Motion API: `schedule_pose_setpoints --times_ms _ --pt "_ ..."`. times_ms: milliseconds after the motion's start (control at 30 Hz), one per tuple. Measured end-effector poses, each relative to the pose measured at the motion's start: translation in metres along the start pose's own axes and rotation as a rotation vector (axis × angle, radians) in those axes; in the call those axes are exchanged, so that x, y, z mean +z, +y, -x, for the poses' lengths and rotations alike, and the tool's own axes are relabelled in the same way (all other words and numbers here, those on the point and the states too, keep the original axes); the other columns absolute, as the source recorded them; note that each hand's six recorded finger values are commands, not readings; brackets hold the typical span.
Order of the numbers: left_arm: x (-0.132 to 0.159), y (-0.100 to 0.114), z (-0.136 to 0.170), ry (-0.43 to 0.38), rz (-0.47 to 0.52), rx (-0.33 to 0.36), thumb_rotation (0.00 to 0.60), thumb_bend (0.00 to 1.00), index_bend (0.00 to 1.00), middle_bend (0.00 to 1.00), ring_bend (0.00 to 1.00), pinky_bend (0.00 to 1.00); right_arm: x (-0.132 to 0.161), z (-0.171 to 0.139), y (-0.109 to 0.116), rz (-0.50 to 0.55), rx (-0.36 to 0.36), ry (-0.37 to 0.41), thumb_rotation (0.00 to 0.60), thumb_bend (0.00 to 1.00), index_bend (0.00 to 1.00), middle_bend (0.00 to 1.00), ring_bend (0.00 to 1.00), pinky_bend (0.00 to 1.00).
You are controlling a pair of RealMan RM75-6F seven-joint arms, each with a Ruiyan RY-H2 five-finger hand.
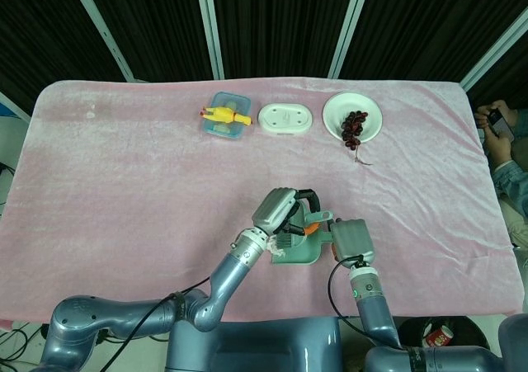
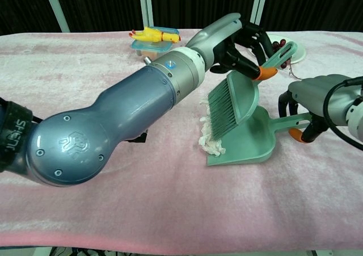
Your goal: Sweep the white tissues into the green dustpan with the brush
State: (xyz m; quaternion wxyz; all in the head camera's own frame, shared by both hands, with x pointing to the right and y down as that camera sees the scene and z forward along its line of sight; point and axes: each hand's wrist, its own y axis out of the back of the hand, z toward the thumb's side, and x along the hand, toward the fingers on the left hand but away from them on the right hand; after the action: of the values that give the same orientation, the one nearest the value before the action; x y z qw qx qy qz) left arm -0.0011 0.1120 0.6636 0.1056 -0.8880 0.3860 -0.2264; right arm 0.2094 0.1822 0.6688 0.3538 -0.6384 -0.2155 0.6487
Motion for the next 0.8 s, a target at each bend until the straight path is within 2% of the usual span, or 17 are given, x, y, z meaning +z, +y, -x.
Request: schedule_pose_setpoints --times_ms 167,500,633,800 --pt "-0.004 0.012 0.007 -0.033 0.005 0.028 0.6 0.36 0.62 0.63 0.92 1.0 -0.002 0.0 0.0 -0.004 0.004 -0.001 0.6 0.45 0.52 0.45 0.85 0.81" --pt "-0.045 0.039 0.03 0.031 -0.06 0.027 0.6 0.36 0.62 0.63 0.92 1.0 -0.001 0.001 0.001 0.0 0.01 0.0 0.6 0.45 0.52 0.45 0.85 0.81" --pt "-0.059 0.041 0.036 0.067 -0.078 0.007 0.6 0.36 0.62 0.63 0.92 1.0 0.0 0.0 -0.002 0.0 0.017 0.003 0.6 0.45 0.52 0.45 0.85 0.81" --pt "-0.066 0.033 0.042 0.093 -0.074 -0.038 0.6 0.36 0.62 0.63 0.92 1.0 0.001 0.001 -0.003 -0.003 0.017 0.002 0.6 0.45 0.52 0.45 0.85 0.81"
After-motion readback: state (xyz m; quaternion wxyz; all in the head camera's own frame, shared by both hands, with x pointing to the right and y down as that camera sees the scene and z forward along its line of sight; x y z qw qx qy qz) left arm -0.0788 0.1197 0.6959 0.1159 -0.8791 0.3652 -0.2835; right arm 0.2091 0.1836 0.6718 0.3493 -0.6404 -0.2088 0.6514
